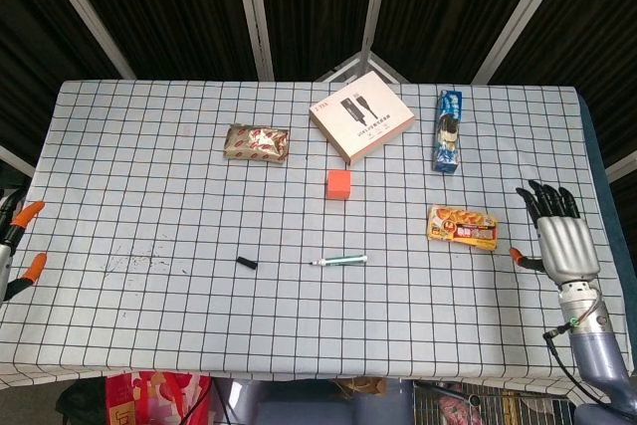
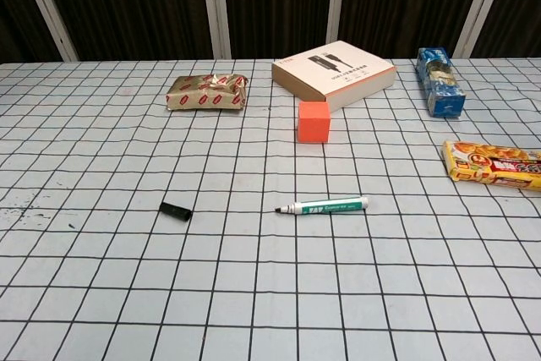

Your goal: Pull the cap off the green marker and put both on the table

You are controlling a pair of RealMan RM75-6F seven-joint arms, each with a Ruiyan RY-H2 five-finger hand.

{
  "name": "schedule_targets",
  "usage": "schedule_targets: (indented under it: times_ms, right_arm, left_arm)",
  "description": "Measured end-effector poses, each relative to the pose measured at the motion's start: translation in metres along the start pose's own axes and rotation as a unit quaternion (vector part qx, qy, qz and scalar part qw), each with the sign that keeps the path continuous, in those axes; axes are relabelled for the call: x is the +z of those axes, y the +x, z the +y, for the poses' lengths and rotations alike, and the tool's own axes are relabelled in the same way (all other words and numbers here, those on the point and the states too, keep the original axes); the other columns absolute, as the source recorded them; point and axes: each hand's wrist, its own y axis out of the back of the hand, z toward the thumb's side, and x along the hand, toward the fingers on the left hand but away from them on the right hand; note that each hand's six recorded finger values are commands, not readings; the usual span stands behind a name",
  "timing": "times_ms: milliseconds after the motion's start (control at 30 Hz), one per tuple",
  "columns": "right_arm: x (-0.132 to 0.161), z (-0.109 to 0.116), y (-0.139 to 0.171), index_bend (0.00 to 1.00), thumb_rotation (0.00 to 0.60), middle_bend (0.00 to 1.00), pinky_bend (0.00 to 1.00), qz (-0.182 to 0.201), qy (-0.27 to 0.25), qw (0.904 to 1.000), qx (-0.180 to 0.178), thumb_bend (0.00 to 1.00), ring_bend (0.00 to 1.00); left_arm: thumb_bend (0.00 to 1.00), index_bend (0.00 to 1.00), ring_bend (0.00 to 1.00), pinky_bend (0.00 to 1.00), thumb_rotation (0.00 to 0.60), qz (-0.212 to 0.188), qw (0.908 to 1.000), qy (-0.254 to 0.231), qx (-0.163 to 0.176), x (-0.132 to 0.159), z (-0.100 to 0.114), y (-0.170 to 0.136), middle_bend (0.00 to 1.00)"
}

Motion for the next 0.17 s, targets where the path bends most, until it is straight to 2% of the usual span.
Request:
schedule_targets:
  times_ms: [167]
  right_arm:
    - [-0.0109, -0.0017, 0.0065, 0.15, 0.600, 0.08, 0.03, -0.006, 0.009, 0.9999, 0.007, 0.22, 0.05]
  left_arm:
    - [0.44, 0.18, 0.00, 0.04, 0.600, -0.004, 1.0000, 0.000, -0.002, 0.0024, -0.0022, -0.0029, 0.06]
